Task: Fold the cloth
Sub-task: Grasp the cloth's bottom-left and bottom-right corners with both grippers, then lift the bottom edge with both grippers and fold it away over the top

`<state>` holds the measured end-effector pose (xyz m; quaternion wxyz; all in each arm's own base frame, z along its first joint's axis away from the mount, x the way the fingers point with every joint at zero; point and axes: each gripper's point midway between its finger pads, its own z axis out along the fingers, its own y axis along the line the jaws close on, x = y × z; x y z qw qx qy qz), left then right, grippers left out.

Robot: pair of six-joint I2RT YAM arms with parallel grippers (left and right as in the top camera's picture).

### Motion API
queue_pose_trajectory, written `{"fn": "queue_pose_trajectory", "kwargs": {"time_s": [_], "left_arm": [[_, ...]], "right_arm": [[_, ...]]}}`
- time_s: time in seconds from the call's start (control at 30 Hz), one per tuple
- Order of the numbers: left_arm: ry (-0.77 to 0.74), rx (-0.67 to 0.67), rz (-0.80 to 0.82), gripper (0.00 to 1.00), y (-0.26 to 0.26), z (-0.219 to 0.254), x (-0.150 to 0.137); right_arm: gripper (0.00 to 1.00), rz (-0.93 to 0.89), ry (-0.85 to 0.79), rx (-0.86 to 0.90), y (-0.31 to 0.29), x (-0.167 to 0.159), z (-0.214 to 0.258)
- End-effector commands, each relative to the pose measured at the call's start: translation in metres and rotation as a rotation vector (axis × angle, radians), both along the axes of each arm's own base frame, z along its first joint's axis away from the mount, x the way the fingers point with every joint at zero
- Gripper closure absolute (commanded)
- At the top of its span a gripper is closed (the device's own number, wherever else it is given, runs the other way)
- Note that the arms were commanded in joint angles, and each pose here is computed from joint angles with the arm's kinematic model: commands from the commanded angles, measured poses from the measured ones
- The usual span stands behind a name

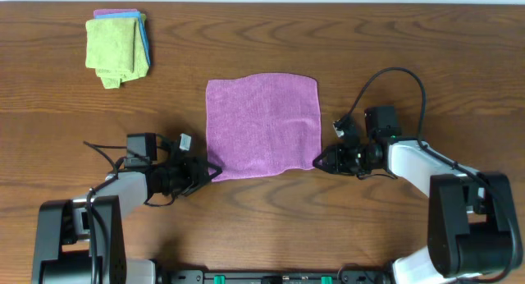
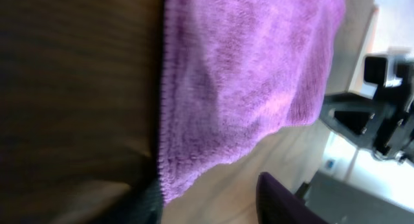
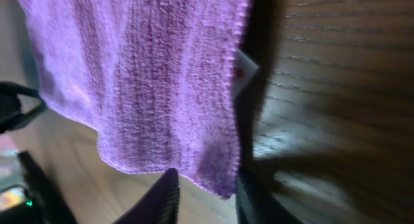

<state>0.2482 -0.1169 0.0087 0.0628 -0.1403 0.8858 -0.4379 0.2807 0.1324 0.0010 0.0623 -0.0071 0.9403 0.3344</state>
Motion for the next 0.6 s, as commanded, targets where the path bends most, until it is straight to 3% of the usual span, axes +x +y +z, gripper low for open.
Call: {"fn": "queue_pose_trajectory", "kwargs": {"time_s": [0.0, 0.13, 0.33, 0.57], "left_arm": [[0.03, 0.024, 0.006, 0.73, 0.003, -0.01, -0.006], [0.042, 0.02, 0.02, 0.94, 0.003, -0.009, -0.005], [0.055, 0.01, 0.035, 0.94, 0.002, -0.008, -0.004], [-0.03, -0.116, -0.01, 0.94, -0.011, 0.027, 0.015]], "right_arm": [[0.83, -0.007, 0.026, -0.028, 0.0, -0.004, -0.009], [0.98, -0.028, 0.027, -0.023, 0.0, -0.001, -0.008], [0.98, -0.03, 0.03, 0.018, 0.006, 0.0, -0.003], [0.98, -0.012, -0.049, 0.101, 0.017, 0.013, 0.03]]}}
